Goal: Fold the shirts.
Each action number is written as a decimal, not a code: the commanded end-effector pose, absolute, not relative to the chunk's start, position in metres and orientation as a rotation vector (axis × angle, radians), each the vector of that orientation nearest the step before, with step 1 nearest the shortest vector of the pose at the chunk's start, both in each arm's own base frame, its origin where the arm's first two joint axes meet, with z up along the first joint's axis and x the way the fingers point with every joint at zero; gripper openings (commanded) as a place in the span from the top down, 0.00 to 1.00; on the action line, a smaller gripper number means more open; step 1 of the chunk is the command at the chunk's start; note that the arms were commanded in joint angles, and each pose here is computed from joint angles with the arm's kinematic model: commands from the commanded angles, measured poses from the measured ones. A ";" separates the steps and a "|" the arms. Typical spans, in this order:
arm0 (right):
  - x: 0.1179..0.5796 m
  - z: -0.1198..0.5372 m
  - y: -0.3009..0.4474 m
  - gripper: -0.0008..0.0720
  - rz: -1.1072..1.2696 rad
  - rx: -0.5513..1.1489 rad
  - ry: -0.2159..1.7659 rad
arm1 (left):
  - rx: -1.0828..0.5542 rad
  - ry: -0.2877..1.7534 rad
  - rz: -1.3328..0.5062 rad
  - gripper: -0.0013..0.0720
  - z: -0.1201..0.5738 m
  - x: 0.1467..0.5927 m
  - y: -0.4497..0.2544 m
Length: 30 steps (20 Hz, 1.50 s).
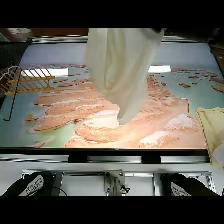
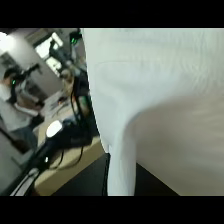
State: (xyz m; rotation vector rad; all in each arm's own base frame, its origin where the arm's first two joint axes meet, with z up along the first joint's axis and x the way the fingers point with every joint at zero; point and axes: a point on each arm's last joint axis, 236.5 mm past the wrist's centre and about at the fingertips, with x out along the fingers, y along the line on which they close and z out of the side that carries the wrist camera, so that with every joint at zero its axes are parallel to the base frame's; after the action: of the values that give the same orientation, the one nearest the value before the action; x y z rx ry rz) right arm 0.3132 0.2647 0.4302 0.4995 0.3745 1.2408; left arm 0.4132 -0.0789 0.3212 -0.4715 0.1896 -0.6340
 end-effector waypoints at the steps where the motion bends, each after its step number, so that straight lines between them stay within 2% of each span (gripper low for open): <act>1: 0.286 0.334 0.233 0.89 0.977 0.343 0.845 | -0.396 0.265 -0.551 0.66 0.299 0.411 -0.056; 3: 0.285 0.299 0.193 0.89 0.752 0.253 0.966 | -0.373 0.297 -0.546 0.44 0.289 0.412 -0.055; 6: 0.277 0.271 0.157 0.89 0.591 0.171 1.082 | -0.359 0.331 -0.531 0.43 0.275 0.416 -0.051; 9: 0.278 0.262 0.143 0.89 0.531 0.132 1.107 | -0.412 0.421 -0.592 0.42 0.252 0.415 -0.068; 12: 0.278 0.261 0.141 0.89 0.525 0.124 1.109 | -0.446 0.587 -0.756 0.42 0.210 0.408 -0.116; 14: 0.269 0.256 0.139 0.89 0.517 0.127 1.157 | -0.460 0.671 -0.835 0.27 0.182 0.411 -0.155; 19: 0.255 0.264 0.121 0.89 0.438 0.117 1.136 | -0.490 0.826 -0.927 0.27 0.103 0.420 -0.269; 22: 0.248 0.273 0.107 0.89 0.383 0.098 1.088 | -0.562 0.920 -0.984 0.27 0.067 0.404 -0.327; 23: 0.246 0.276 0.106 0.89 0.381 0.097 1.077 | -0.584 0.960 -1.010 0.23 0.056 0.395 -0.343; 26: 0.242 0.279 0.106 0.89 0.377 0.109 1.067 | -0.658 1.024 -1.075 0.22 0.036 0.374 -0.385; 27: 0.242 0.279 0.106 0.89 0.378 0.110 1.067 | -0.703 1.024 -1.099 0.13 0.037 0.371 -0.398; 28: 0.242 0.279 0.107 0.89 0.380 0.110 1.067 | -0.756 1.031 -1.121 0.10 0.039 0.367 -0.412; 30: 0.241 0.280 0.107 0.89 0.383 0.111 1.067 | -0.791 1.056 -1.151 0.09 0.035 0.359 -0.435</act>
State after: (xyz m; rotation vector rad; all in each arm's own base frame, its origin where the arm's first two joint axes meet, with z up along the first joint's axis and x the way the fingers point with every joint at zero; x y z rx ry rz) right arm 0.2445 0.1089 0.2796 0.1092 1.0613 0.3891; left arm 0.3719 -0.3986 0.0390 -0.6966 1.0266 -1.1027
